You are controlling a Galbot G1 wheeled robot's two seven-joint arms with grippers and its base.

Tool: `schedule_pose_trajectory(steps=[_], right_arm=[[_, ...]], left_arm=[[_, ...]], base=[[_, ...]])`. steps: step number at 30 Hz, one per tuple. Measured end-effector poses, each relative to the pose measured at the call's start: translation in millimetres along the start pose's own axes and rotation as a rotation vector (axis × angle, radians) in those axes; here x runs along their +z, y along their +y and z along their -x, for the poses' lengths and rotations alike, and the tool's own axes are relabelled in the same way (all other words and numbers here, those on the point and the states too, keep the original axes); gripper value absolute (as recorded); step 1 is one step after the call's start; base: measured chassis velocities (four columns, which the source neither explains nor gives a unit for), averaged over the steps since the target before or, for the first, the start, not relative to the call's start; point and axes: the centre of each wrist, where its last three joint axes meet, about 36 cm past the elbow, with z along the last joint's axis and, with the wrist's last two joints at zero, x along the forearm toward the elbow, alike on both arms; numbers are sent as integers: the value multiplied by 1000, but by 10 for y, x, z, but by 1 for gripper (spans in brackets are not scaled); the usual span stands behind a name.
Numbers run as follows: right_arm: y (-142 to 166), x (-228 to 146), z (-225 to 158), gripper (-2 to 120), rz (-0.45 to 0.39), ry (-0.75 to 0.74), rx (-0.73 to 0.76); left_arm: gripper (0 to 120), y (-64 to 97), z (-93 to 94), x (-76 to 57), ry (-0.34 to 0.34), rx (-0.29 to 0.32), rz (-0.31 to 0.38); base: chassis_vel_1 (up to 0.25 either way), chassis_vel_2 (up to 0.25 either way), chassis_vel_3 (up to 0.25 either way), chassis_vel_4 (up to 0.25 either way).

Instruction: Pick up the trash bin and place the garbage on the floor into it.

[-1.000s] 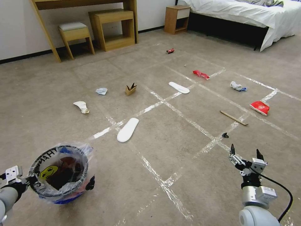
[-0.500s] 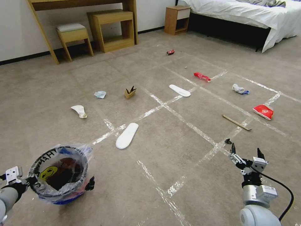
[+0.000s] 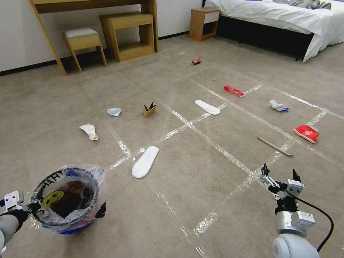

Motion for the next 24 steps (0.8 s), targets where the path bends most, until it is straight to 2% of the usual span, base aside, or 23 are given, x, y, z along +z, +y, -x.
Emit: schedule_pose_trajectory(steps=[24], right_arm=[[6,-5,-11,100,-3,-2,-3]], left_arm=[[1,-3,-5,18,-2,-2,3]], base=[[-117,106,114,-105]])
